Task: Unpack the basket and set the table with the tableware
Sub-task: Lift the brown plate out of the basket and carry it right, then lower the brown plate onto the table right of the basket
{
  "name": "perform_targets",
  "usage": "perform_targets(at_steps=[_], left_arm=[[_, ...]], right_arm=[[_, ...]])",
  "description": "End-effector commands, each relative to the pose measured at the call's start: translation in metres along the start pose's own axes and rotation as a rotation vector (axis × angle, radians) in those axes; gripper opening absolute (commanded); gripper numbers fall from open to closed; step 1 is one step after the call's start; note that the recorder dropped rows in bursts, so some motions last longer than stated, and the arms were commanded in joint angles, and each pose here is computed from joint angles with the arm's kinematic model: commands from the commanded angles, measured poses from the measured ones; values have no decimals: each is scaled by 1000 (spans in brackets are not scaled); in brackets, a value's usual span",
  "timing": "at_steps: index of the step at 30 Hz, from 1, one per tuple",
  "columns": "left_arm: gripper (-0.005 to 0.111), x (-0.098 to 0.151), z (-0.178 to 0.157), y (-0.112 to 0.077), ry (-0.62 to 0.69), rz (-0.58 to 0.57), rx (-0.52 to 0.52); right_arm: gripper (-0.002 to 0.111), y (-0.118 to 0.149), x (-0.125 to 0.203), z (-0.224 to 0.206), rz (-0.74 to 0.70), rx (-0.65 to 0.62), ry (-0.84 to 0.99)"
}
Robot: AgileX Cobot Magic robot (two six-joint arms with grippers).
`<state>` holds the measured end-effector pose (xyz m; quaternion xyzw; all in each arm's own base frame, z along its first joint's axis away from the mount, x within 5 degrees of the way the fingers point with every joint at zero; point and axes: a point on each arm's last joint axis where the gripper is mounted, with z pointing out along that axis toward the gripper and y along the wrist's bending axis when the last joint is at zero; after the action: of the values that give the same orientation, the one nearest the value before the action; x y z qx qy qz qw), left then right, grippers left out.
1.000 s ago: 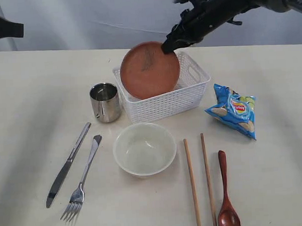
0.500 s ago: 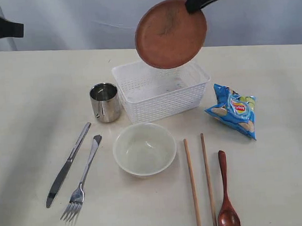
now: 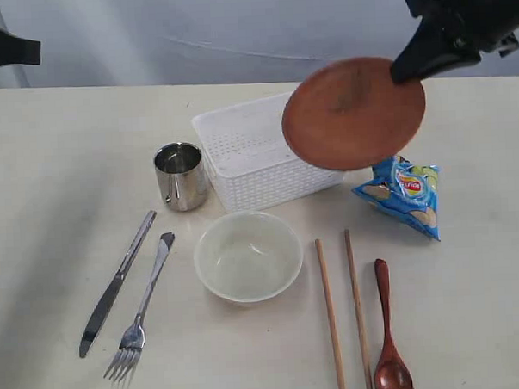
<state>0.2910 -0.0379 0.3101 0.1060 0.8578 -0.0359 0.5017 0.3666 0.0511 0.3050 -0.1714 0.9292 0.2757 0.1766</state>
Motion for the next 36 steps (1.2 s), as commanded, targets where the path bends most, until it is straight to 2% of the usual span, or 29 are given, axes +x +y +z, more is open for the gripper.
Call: perform_targets(at_steps=[1, 6, 13, 23, 36], left_arm=[[0, 3, 2, 0, 10, -21, 3], [0, 3, 2, 0, 16, -21, 5], [0, 4, 2, 0, 25, -21, 9], [0, 4, 2, 0, 27, -21, 10], [0, 4, 2, 0, 23, -21, 9]], right_arm=[[0, 4, 29, 8, 65, -61, 46], [0, -3, 67, 29, 144, -56, 137], [0, -12, 91, 49, 202, -29, 150], [0, -29, 83, 56, 245, 97, 0], [0, -55, 61, 88, 347, 80, -88]])
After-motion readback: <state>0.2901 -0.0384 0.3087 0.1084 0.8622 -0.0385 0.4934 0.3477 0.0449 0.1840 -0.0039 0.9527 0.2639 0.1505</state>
